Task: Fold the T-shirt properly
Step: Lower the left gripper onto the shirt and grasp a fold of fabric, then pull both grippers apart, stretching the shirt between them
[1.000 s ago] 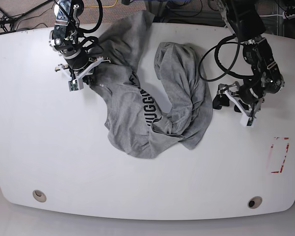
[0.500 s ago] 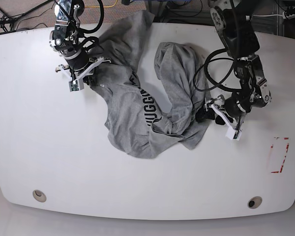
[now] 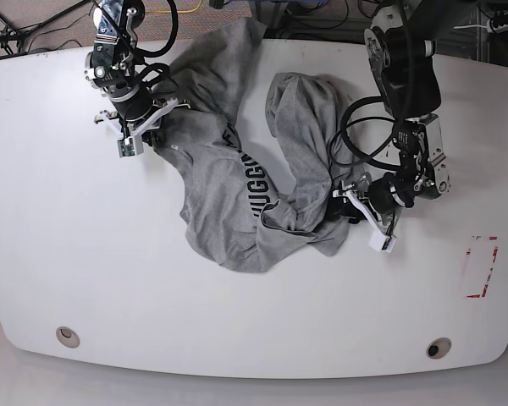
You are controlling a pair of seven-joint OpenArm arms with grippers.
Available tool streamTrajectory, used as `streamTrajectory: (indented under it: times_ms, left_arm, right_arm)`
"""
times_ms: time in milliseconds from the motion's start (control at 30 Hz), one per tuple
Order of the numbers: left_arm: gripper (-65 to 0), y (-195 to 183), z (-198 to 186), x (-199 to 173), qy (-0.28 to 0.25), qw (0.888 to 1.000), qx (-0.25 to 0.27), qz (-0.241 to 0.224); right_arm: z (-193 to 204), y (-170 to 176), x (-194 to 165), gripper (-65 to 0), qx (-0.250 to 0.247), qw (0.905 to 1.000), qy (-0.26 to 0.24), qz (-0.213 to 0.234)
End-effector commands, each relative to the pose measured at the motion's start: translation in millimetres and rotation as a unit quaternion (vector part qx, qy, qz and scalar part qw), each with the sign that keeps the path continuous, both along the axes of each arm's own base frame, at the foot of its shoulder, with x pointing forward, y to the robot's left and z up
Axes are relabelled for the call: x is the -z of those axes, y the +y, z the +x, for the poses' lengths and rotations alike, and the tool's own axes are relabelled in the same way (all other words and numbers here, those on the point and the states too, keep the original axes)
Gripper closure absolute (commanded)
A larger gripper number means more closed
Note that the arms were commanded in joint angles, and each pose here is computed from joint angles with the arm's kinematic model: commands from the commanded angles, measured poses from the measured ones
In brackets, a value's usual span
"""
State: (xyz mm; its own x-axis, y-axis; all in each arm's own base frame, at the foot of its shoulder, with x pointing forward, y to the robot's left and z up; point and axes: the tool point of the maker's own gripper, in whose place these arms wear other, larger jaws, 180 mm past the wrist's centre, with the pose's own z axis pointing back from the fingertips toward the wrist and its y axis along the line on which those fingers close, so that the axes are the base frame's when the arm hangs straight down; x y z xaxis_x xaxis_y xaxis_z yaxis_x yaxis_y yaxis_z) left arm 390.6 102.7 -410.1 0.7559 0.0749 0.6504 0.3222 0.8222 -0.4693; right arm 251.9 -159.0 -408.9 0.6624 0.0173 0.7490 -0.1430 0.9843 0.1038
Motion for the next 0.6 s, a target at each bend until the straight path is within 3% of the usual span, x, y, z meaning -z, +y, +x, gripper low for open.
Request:
streamTrajectory:
  times_ms: [0,267,567]
  left_arm:
    - [-21.9,0,-1,5,0.010,1.000,0.002,0.014]
    - [-0.3,2,0,2,0.002,1.000,0.001,0.019]
    - [0.0,43,-6,-19,-0.023,0.996,0.001,0.087]
  right_arm:
    - [8,1,-12,0.0,-0.001,0.9997,-0.025,0.005]
    - [8,0,-12,0.0,0.000,0.9997,-0.025,0.003]
    - [5,-2,-22,0.0,0.002,0.9994,-0.035,-0.001]
